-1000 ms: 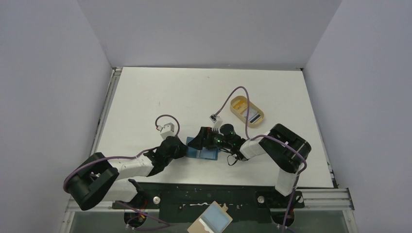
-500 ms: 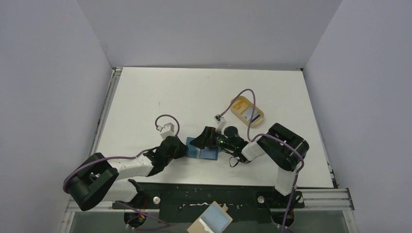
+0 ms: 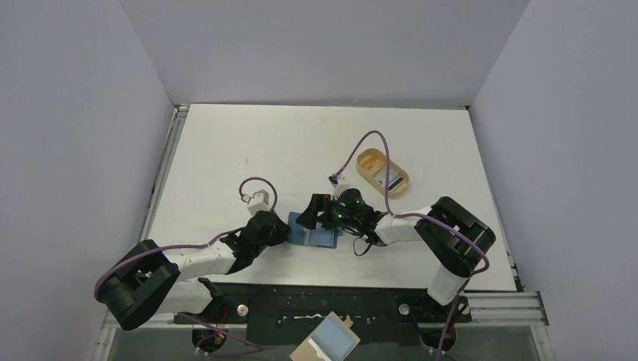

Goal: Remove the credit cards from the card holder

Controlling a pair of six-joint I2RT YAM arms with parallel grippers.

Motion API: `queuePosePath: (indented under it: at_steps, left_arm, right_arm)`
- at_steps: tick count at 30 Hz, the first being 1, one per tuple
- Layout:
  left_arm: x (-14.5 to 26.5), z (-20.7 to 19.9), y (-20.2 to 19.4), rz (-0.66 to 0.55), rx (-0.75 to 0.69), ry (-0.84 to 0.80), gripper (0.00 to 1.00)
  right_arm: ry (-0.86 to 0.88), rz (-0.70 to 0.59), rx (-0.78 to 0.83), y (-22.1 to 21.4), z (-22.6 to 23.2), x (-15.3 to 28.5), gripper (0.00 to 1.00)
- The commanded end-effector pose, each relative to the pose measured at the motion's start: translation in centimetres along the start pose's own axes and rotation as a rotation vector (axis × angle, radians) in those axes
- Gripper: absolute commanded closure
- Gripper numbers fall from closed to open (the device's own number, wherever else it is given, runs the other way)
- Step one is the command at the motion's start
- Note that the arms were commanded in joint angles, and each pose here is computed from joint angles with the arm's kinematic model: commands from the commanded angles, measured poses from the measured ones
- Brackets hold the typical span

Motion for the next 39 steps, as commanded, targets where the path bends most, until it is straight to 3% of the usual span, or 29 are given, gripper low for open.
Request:
queuePosePath:
  at_steps: [1,15,39]
  left_arm:
    - [0.0,0.3,0.2,-0.008,0.001,0.011,1.0]
    - [-1.4,1.6,-1.0,0.055,-0.018,0.084,1.0]
    - [-3.3,2.6,-2.3,0.121,0.007,0.083,1.0]
  right_arm:
    - [-0.114,0.035,0.073,0.4,0.2,0.0,0.02]
    - [-0.132,0.047,0.044,0.9,0.9,0.0,0.02]
    - [0.061,-0.018,-0.024,0.7,4.1,0.5,0.02]
Point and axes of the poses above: each gripper's point midway between its finger pads, its own x axis back along the fingers, its own z axis along the line the jaws close on, y = z × x, the point moved 10 cm from there along x, back along the fingers, and after that the axes turned 11 degrees about x, right-handed, at the moved point
